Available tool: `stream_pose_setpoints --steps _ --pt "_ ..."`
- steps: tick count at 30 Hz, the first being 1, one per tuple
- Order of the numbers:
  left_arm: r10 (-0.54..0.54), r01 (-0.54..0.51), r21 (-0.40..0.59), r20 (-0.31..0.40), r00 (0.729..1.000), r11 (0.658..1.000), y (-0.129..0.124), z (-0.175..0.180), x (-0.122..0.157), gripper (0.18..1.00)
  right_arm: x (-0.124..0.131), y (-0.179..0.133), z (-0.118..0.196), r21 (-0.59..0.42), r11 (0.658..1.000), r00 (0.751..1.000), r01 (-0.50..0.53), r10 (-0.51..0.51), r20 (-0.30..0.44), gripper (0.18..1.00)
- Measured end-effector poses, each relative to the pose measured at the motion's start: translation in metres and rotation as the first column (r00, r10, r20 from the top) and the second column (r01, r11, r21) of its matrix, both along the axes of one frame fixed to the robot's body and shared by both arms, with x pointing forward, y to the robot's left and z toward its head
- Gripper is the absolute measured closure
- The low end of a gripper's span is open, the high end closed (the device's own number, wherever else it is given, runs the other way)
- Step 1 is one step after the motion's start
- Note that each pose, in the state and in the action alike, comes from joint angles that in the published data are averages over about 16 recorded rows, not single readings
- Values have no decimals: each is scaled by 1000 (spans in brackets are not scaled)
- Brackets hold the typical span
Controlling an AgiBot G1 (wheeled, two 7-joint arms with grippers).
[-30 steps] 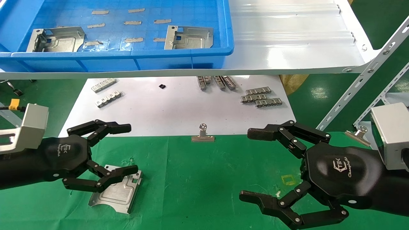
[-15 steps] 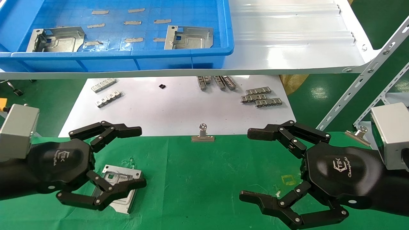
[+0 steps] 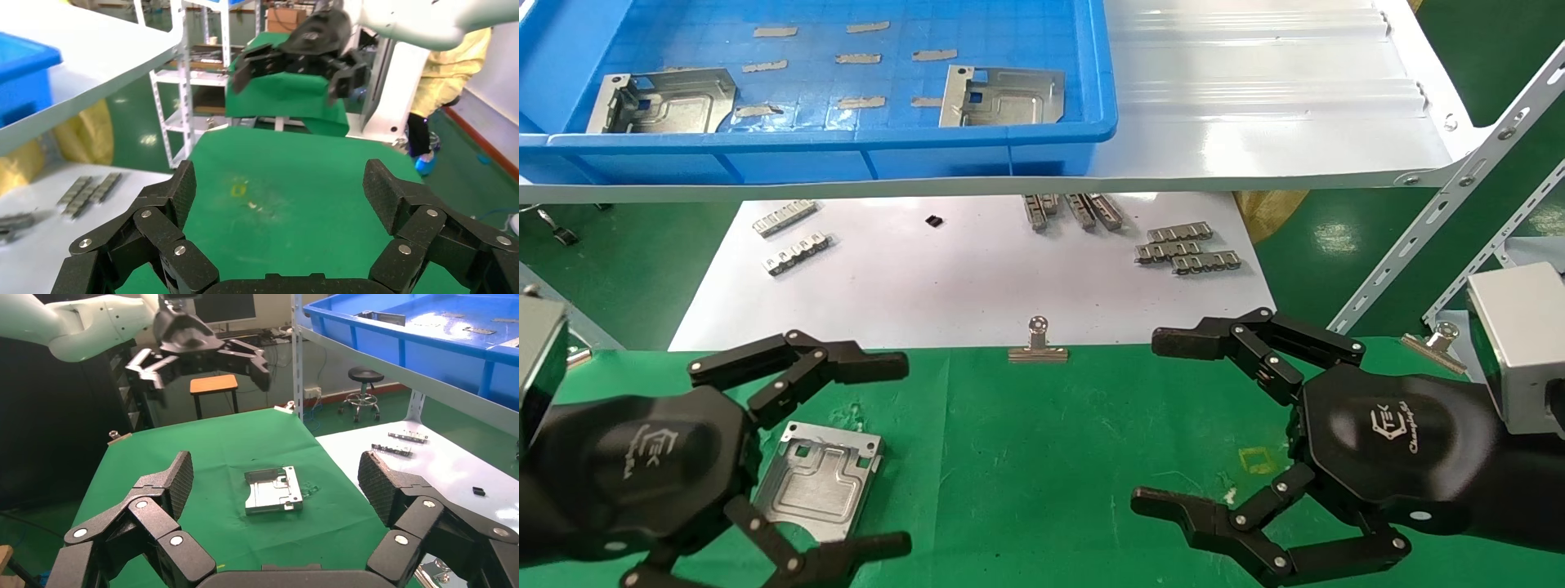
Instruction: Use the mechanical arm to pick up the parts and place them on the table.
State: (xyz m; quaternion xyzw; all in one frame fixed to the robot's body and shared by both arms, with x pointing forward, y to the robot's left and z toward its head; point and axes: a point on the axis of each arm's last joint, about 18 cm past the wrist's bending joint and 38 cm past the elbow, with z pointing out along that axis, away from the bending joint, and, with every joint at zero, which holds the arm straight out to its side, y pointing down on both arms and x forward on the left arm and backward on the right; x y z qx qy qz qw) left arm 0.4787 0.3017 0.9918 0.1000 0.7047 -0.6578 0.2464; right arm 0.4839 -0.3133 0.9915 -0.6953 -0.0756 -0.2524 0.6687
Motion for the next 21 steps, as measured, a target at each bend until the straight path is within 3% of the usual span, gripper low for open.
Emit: stream_pose_setpoints --steps 21 --pt "-12 12 0 2 1000 1000 -3 1 -6 183 0 0 0 0 1000 1000 0 0 0 178"
